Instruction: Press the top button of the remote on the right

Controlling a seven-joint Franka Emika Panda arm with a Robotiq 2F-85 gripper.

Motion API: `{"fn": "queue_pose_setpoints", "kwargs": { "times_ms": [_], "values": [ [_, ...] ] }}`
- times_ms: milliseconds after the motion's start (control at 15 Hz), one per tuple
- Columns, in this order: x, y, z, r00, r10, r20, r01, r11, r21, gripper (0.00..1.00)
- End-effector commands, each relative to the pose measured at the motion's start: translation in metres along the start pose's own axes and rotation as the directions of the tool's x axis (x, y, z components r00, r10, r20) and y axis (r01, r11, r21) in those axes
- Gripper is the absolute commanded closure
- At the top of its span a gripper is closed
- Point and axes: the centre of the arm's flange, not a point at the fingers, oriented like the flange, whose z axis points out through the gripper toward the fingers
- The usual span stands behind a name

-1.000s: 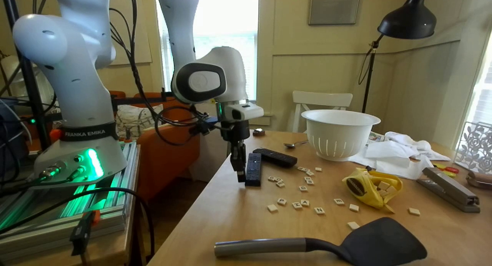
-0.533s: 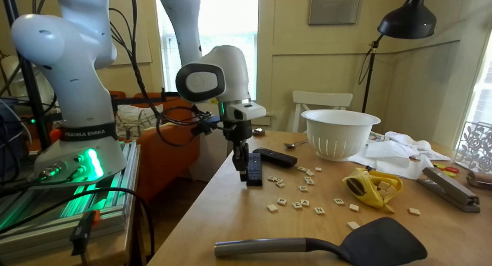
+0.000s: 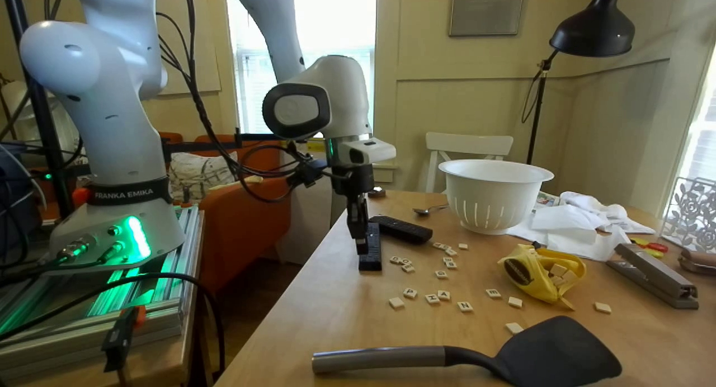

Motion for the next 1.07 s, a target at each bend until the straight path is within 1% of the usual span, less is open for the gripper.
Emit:
{"fn": "queue_pose_setpoints", "kwargs": {
  "times_ms": [0,533,1000],
  "values": [
    [0.005,0.000,-0.005,0.999,-0.041,0.032,0.042,0.999,-0.004,1.00],
    [0.006,0.000,0.005,0.996,-0.075,0.042,0.075,0.997,-0.003,0.99],
    [0.006,0.002,0.016,0.996,-0.073,0.050,0.074,0.997,-0.018,0.99]
  ]
}}
